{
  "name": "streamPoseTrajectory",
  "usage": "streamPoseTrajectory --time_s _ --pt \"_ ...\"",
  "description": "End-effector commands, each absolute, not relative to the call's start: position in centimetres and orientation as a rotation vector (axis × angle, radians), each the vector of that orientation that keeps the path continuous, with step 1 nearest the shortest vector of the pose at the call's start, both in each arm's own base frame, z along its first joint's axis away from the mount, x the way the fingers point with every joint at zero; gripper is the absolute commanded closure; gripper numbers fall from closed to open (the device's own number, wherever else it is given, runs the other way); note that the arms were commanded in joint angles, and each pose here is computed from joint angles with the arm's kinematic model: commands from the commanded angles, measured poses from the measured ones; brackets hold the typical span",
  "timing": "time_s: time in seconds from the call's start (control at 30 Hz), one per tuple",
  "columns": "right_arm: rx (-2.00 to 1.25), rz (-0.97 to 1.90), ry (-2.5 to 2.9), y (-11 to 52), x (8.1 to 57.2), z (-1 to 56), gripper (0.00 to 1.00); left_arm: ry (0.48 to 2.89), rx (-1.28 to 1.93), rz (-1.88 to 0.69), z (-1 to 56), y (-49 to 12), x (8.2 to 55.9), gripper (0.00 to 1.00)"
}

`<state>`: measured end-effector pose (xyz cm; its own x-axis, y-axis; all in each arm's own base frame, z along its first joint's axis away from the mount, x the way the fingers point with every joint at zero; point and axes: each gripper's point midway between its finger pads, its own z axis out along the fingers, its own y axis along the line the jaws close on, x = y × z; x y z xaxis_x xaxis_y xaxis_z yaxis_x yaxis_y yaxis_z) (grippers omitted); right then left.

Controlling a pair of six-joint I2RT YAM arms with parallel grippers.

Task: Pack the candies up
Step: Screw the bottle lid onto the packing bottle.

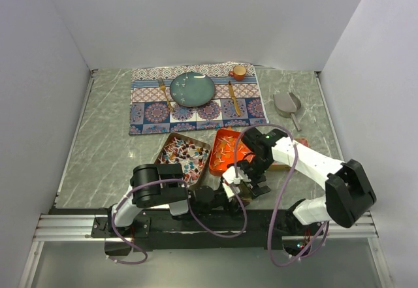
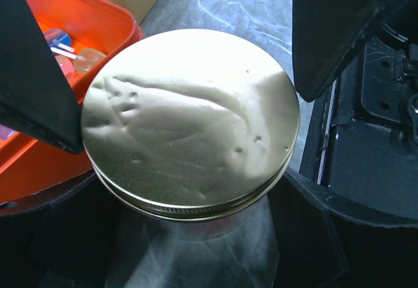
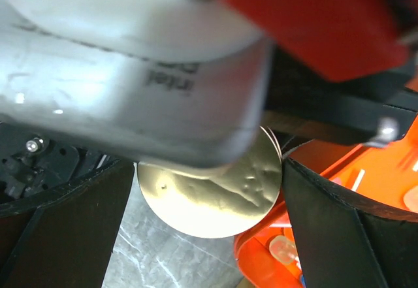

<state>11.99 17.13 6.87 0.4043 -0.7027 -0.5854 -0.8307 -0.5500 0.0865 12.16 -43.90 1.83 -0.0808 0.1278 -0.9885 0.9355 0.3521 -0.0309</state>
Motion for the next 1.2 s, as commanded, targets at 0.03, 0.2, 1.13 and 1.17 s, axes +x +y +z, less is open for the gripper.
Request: streamPoseTrajectory --time_s 0.03,0.2,1.13,1.17 --pt "-2.505 0.773 1.472 13.3 10.3 6.0 0.00 1.824 1.120 -0.700 -7.3 -38.8 12.4 0.99" --pt "-2.482 0.684 1.601 11.0 10.6 5.1 0.00 1.845 1.102 -0.681 -7.6 -38.6 12.7 0.99" --pt "-2.291 0.550 1.289 15.0 16.3 10.5 0.00 1.761 1.202 -0.771 -6.5 -39.6 10.8 0.99" --pt "-2.315 0.570 1.257 15.5 16.3 10.0 0.00 1.745 1.204 -0.767 -6.3 -39.7 10.8 0.99"
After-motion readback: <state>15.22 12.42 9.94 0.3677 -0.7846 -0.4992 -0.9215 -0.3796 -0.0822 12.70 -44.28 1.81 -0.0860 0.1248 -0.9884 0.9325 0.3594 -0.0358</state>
